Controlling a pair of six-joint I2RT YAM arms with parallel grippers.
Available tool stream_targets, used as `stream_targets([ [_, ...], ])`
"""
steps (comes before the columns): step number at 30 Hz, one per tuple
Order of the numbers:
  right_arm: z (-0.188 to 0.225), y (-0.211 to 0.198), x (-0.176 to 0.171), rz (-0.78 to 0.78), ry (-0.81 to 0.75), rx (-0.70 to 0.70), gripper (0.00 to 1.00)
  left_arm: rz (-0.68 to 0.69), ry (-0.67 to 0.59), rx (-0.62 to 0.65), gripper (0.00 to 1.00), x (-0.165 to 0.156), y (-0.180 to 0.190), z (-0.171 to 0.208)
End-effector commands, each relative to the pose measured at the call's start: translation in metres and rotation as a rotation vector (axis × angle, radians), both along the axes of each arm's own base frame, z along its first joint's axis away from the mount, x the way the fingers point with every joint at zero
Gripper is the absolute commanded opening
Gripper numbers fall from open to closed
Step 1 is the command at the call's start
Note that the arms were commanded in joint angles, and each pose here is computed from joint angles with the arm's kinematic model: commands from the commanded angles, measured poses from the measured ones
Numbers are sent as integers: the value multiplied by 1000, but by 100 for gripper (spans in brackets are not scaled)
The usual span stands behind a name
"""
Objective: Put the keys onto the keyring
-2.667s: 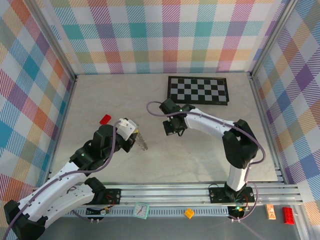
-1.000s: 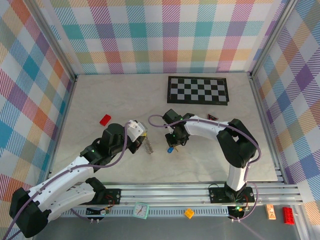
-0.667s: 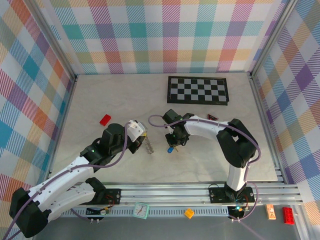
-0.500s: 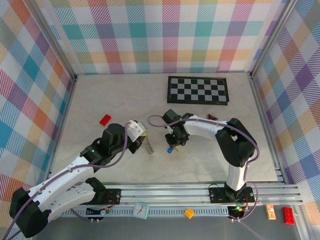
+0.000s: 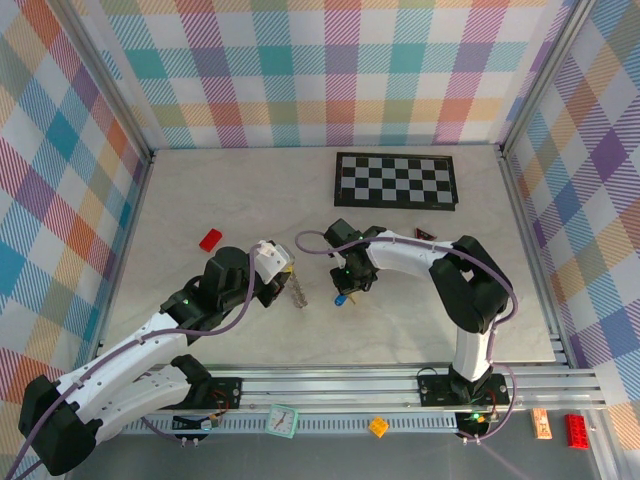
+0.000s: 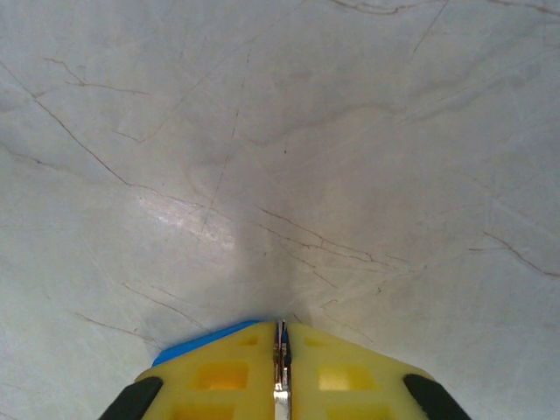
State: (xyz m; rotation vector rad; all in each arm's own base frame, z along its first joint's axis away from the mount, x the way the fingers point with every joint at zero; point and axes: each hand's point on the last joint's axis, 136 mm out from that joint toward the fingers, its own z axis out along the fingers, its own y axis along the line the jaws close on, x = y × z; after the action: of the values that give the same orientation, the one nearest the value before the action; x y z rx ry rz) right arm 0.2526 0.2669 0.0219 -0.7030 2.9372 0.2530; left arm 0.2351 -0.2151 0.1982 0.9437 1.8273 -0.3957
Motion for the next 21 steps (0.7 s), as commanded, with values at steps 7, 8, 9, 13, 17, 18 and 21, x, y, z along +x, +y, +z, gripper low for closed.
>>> stream_targets([
  [7,9,2,3,2,-8,-5,10,-29,-33,-32,0,-1,-7,9],
  [8,9,2,3,2,-9,-4,10,-29,-32,-31,0,-1,-7,9],
  [9,9,2,3,4,-10,-4,10,-30,-32,-32,0,-1,-7,9],
  [13,11,3,3,5,-9,0,10,-31,-33,-32,0,-2,-7,9],
  [17,12,3,3,4,-11,0,11,-32,-33,-32,0,-2,-7,9],
  [18,12,3,3,6,-11,-2,11,-32,-32,-32,0,-2,-7,9],
  [21,11,2,3,4,-8,-5,10,-32,-30,-31,0,-2,-7,8],
])
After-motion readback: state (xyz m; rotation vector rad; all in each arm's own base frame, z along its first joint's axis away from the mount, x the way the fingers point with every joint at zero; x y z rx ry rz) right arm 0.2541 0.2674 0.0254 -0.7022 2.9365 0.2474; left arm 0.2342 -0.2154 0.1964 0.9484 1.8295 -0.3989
